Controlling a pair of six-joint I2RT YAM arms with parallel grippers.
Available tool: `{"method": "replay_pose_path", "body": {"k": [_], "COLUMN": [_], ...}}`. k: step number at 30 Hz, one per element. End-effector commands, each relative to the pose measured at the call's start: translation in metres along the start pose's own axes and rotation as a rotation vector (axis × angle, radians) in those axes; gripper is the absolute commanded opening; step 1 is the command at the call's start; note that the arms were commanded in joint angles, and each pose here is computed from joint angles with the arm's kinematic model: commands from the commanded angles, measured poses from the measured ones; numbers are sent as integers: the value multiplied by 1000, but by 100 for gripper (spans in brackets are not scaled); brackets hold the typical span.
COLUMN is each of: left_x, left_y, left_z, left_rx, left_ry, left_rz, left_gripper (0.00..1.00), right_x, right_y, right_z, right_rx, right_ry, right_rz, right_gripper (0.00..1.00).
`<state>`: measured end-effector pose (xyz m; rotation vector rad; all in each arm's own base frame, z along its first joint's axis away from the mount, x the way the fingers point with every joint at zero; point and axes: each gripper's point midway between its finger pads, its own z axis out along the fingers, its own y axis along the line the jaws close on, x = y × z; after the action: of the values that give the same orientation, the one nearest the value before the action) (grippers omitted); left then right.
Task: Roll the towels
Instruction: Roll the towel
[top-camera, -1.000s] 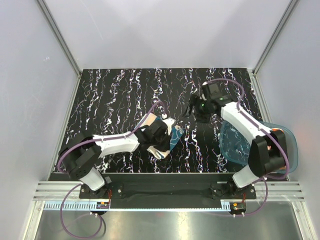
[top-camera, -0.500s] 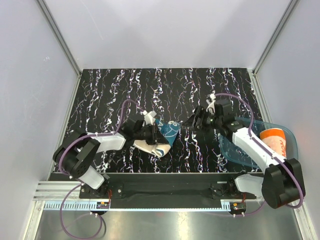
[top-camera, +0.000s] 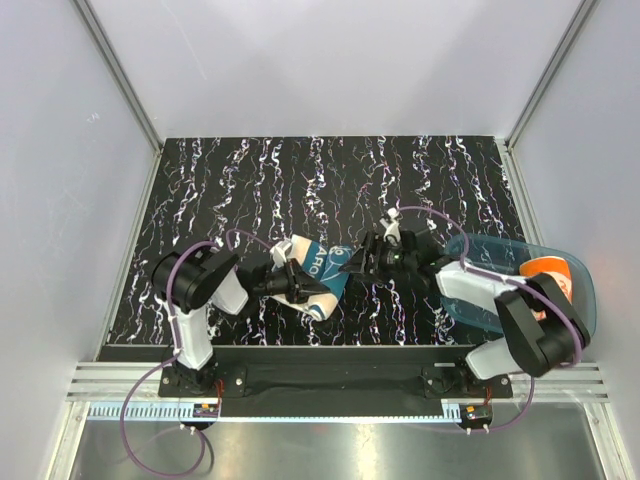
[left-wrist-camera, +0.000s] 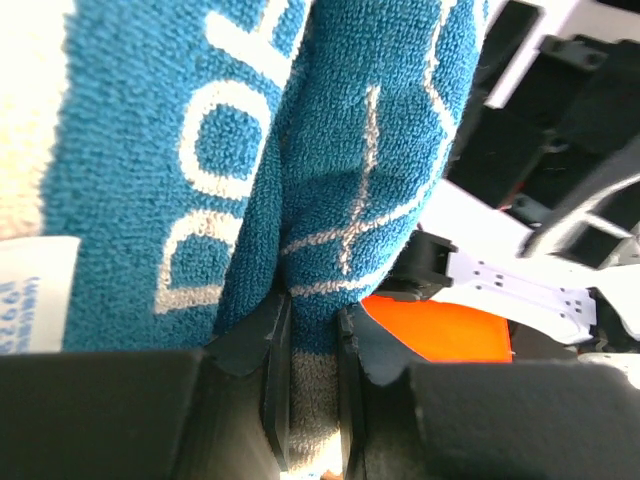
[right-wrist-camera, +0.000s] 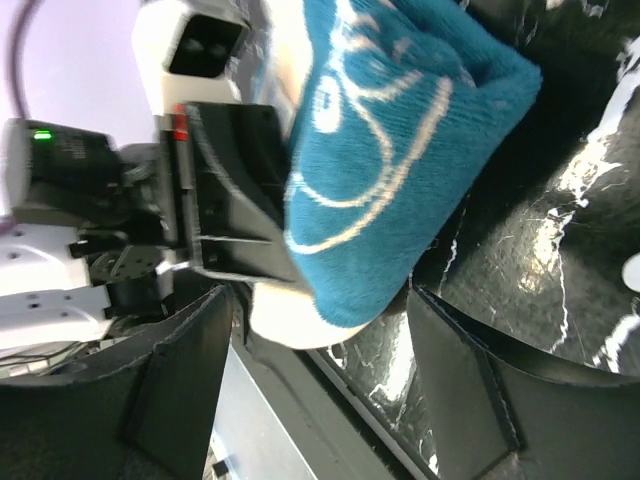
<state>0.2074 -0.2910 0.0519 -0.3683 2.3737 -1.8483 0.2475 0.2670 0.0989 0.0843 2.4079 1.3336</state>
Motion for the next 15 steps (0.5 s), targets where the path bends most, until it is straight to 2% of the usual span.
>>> {"method": "replay_pose_path", "body": {"k": [1,9,15], "left_x": [1,-6,-6], "left_y": [-19,-6,1], "left_z": [-6,-9,-9], "left_rx": [99,50,26], "left_ry": [0,-9,-1], "left_rz": [27,7,-3], "left_gripper": [5,5,6], "right_x": [-12,-7,-8], "right_y": [11,-12,-6], "right_z": [20,34,42], "right_rx": [-26,45,-39], "right_ry": [-35,-23,-36], "right_rz": [-37,-61,-54], "right_gripper": [76,75,75]}}
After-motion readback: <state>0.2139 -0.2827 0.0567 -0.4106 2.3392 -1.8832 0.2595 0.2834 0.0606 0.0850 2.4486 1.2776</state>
